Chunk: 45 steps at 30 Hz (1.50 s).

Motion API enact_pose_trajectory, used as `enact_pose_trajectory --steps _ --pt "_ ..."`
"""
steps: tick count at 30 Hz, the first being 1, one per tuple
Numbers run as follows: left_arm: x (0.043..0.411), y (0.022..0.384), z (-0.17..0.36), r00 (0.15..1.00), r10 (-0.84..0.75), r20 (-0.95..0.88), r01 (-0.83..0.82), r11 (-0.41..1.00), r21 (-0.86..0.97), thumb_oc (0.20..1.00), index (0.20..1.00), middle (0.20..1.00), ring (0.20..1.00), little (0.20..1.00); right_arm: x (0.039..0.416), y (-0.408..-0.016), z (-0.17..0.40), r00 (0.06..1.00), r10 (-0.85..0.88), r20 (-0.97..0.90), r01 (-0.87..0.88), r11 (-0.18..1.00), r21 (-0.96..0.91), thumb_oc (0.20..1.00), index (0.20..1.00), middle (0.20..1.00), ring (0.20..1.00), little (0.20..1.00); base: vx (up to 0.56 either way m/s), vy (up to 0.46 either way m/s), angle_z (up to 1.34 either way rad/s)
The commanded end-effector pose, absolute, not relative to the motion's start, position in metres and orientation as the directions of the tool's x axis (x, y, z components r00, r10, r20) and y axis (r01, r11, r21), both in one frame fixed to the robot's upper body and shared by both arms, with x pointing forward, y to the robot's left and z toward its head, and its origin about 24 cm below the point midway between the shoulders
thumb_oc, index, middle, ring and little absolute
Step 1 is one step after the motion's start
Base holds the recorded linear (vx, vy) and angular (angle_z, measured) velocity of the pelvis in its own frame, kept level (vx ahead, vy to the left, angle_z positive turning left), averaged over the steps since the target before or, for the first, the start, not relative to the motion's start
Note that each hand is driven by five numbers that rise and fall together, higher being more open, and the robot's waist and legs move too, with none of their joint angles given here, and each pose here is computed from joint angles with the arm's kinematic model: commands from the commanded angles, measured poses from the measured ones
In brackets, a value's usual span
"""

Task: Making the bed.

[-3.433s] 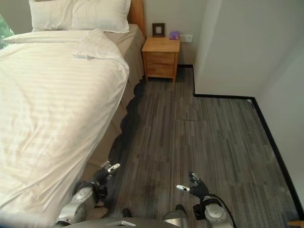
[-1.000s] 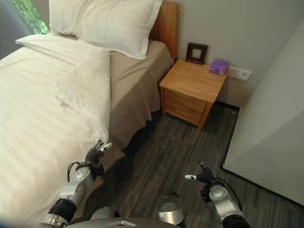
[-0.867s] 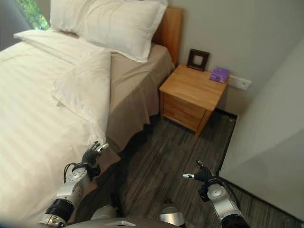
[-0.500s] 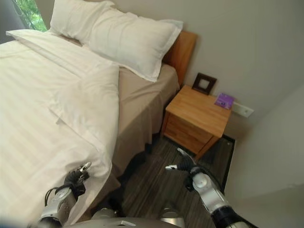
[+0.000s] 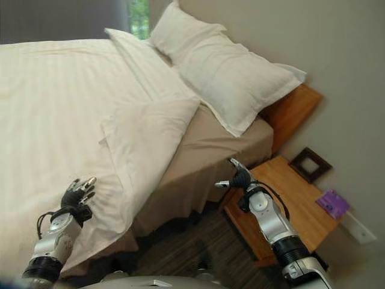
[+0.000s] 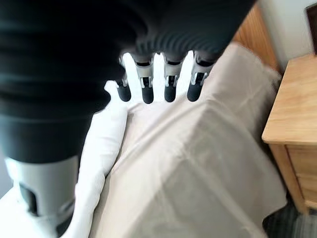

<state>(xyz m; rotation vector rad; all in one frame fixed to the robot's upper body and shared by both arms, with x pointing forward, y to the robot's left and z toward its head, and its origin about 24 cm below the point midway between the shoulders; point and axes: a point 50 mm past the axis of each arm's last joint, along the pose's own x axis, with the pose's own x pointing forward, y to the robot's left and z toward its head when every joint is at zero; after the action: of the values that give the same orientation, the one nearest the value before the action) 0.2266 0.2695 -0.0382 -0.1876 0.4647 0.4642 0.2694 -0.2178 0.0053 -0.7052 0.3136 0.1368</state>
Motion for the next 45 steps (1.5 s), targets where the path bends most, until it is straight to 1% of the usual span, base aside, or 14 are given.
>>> enact_pose_trajectory --steps 1,8,10,14,16,18,21,24,27,32,34,36,40,45 --pt "0.253 0.275 -0.005 0.871 0.367 -0.327 -0.416 0.905 -0.092 1.0 1.0 1.0 1.0 1.0 0.285 -0.206 0.028 0.976 0.049 -0.21 -0.169 0.781 -0.602 1.0 1.0 1.0 1.0 1.0 0.17 0.0 1.16" --pt "0.248 0.277 -0.002 0.866 0.399 -0.302 -0.456 0.877 -0.148 1.0 1.0 1.0 1.0 1.0 0.283 -0.211 0.027 0.972 0.045 -0.231 -0.181 0.774 -0.607 1.0 1.0 1.0 1.0 1.0 0.1 -0.119 0.85" --pt "0.258 0.289 0.031 0.884 0.437 -0.167 -0.463 0.869 -0.176 1.0 1.0 1.0 1.0 1.0 0.297 -0.212 0.046 0.984 0.057 -0.171 -0.156 0.744 -0.65 1.0 1.0 1.0 1.0 1.0 0.13 -0.171 0.56" --pt "0.266 0.298 0.055 0.887 0.457 -0.066 -0.461 0.867 -0.188 1.0 1.0 1.0 1.0 1.0 0.314 -0.212 0.068 0.989 0.08 -0.124 -0.145 0.692 -0.707 1.0 1.0 1.0 1.0 1.0 0.1 -0.191 -0.11" --pt "0.281 0.3 0.089 0.889 0.453 0.063 -0.437 0.882 -0.177 1.0 1.0 1.0 1.0 1.0 0.321 -0.227 0.087 0.996 0.05 -0.075 -0.09 0.642 -0.762 1.0 1.0 1.0 1.0 1.0 0.0 -0.254 -0.45" --pt "0.287 0.3 0.099 0.887 0.451 0.097 -0.428 0.883 -0.193 1.0 1.0 1.0 1.0 1.0 0.322 -0.24 0.098 1.0 0.003 -0.027 -0.023 0.626 -0.779 1.0 1.0 1.0 1.0 1.0 -0.01 -0.182 0.62" --pt "0.286 0.308 0.106 0.865 0.489 0.107 -0.456 0.858 -0.236 1.0 1.0 1.0 1.0 1.0 0.324 -0.26 0.114 0.997 -0.073 0.026 0.064 0.587 -0.807 1.0 1.0 1.0 1.0 1.0 0.12 -0.22 1.2" --pt "0.275 0.317 0.117 0.86 0.484 0.161 -0.456 0.871 -0.185 1.0 1.0 1.0 1.0 1.0 0.328 -0.264 0.134 0.991 -0.084 0.1 0.129 0.521 -0.844 1.0 1.0 1.0 1.0 1.0 0.1 -0.067 0.37" --pt "0.28 0.315 0.123 0.865 0.469 0.178 -0.442 0.881 -0.172 1.0 1.0 1.0 1.0 1.0 0.34 -0.264 0.174 0.971 -0.069 0.231 0.237 0.442 -0.865 1.0 1.0 1.0 1.0 1.0 0.01 -0.046 0.75" --pt "0.292 0.321 0.116 0.863 0.489 0.125 -0.472 0.87 -0.144 1.0 1.0 1.0 1.0 1.0 0.36 -0.245 0.247 0.902 -0.026 0.431 0.406 0.393 -0.825 1.0 1.0 1.0 1.0 1.0 -0.04 -0.12 0.79" --pt "0.292 0.322 0.117 0.862 0.491 0.126 -0.473 0.868 -0.148 1.0 1.0 1.0 1.0 1.0 0.361 -0.244 0.249 0.901 -0.023 0.433 0.407 0.391 -0.826 1.0 1.0 1.0 1.0 1.0 0.08 -0.104 0.86" --pt "0.287 0.34 0.108 0.852 0.517 0.078 -0.515 0.856 -0.055 1.0 1.0 1.0 1.0 1.0 0.367 -0.235 0.273 0.878 0.003 0.478 0.45 0.332 -0.829 1.0 1.0 1.0 1.0 1.0 0.13 -0.203 1.15" --pt "0.284 0.35 0.09 0.835 0.55 0.001 -0.549 0.834 -0.053 1.0 1.0 1.0 1.0 1.0 0.37 -0.23 0.311 0.847 0.028 0.531 0.503 0.282 -0.817 1.0 1.0 1.0 1.0 1.0 0.05 -0.234 0.52" --pt "0.288 0.351 0.088 0.831 0.557 -0.018 -0.556 0.828 -0.069 1.0 1.0 1.0 1.0 1.0 0.373 -0.228 0.324 0.84 0.029 0.542 0.517 0.261 -0.815 1.0 1.0 1.0 1.0 1.0 -0.04 -0.134 0.17"
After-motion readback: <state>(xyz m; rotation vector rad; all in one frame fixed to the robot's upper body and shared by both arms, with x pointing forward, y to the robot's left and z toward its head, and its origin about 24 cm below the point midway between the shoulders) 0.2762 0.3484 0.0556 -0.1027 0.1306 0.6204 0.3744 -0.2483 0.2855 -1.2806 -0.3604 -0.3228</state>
